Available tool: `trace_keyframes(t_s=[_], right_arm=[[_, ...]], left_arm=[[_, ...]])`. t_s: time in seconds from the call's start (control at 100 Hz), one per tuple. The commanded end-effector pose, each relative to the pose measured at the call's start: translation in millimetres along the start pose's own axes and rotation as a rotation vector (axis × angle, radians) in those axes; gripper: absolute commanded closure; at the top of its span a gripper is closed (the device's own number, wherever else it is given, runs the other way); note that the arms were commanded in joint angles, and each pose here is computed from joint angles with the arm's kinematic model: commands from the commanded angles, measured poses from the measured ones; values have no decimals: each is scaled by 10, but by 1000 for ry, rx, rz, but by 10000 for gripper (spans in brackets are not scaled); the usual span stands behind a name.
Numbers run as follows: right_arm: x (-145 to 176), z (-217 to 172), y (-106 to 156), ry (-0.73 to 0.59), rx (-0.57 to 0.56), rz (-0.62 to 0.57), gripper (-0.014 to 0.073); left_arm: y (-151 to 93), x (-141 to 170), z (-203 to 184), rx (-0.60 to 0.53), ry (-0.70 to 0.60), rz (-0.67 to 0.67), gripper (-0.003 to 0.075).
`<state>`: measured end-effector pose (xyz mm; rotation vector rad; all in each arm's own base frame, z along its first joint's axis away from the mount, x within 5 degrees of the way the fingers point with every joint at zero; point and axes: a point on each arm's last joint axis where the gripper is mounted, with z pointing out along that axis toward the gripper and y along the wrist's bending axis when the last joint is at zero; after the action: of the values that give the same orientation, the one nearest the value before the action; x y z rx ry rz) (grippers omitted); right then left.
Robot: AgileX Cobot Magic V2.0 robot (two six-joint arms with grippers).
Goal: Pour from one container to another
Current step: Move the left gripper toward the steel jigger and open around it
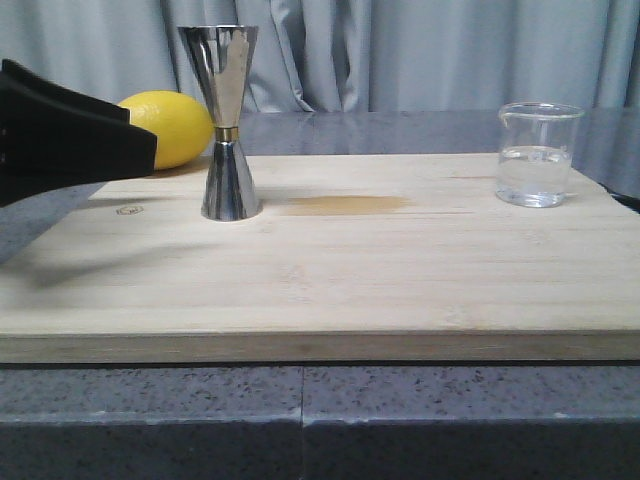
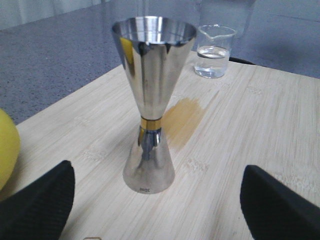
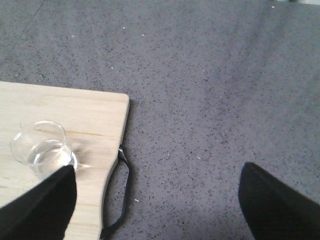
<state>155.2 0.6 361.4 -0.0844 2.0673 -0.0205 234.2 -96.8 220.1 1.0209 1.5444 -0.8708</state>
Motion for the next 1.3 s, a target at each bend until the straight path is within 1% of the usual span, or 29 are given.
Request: trace_keyframes(t_s=[0.0,0.19,0.39,0.9,0.99,1.14,1.29], right_arm=[[-154,-45,-18,-112,19,-18,-10],[-162,-46,-19,-121,20,-18,-10],[-168,-47,-20,-127,21,-18,-10],[-168,-47,-20,-127,21,-18,-10],[-170,-47,-20,-129,21,-18,-10],[-171,-47,-20,-131,21,-18,-10],[-171,-47,-20,-131,21,-18,-10]], left_arm=[[7,-188,14,32,-147,15,111],[74,-172,78,54,-157,10,111],[143,-249,196,82,-168,48,111],[177,-288,464,157,-170,66,113],[189,-305,488,161,-174,72,129],[182,-335,564,184,-179,84,181],[195,-317,670,209,-176,82,202]])
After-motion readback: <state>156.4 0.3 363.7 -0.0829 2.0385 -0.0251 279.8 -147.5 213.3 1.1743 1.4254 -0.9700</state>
